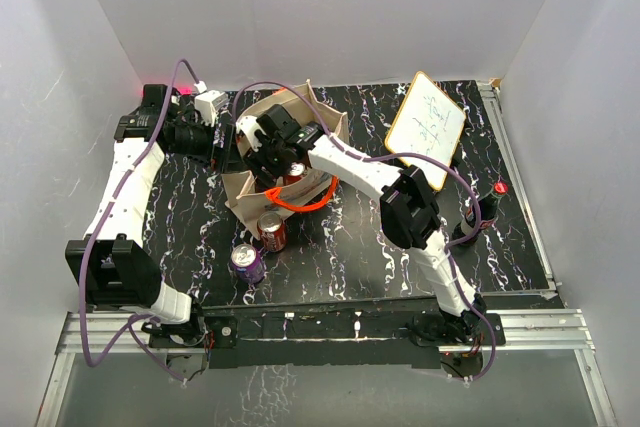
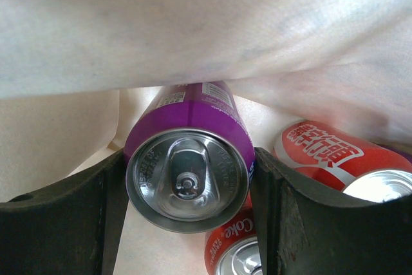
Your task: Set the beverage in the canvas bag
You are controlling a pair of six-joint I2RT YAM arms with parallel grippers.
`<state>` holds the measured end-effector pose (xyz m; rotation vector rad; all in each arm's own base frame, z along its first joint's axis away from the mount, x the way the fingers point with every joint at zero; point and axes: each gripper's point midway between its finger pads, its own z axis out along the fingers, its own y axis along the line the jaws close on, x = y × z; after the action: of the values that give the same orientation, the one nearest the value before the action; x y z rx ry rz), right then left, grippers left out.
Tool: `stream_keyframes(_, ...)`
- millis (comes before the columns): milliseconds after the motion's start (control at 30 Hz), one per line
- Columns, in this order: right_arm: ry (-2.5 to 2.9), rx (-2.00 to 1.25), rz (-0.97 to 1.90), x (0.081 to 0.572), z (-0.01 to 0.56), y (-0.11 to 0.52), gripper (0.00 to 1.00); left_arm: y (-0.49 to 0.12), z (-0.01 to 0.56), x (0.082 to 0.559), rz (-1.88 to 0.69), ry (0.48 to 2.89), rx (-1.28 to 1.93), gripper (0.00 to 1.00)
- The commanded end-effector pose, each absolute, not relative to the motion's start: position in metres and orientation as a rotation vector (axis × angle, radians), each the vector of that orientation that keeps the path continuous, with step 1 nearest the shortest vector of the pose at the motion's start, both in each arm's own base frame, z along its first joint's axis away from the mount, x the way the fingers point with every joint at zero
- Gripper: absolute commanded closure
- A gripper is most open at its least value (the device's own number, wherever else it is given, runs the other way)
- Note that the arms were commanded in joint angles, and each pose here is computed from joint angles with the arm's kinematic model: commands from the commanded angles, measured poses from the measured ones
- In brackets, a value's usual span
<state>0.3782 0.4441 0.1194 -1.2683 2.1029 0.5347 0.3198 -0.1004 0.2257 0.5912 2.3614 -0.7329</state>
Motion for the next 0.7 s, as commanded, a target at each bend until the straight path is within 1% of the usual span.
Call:
stream_keyframes(0,1.976,-1.200,0.561,0.399,0.140,0.466,0.52,-0.102,0.240,0.316,-0.756,2.316,0.607,0.03)
stream_keyframes(133,1.968,-1.201,0.572,0.399,0.139,0.468,0.47,-0.102,0.240,0.316,-0.757,2.314,0.610,0.03)
stream_keyframes(233,1.953,-1.203,0.592,0.399,0.140,0.471,0.39,-0.102,0.240,0.317,-0.755,2.308,0.614,0.03)
stream_keyframes(500,1.925,-1.188,0.619,0.403,0.141,0.475,0.24,-0.101,0.242,0.315,-0.769,2.301,0.599,0.03)
stream_keyframes(667,1.914,-1.183,0.640,0.403,0.143,0.478,0.20,-0.099,0.242,0.316,-0.767,2.304,0.590,0.03)
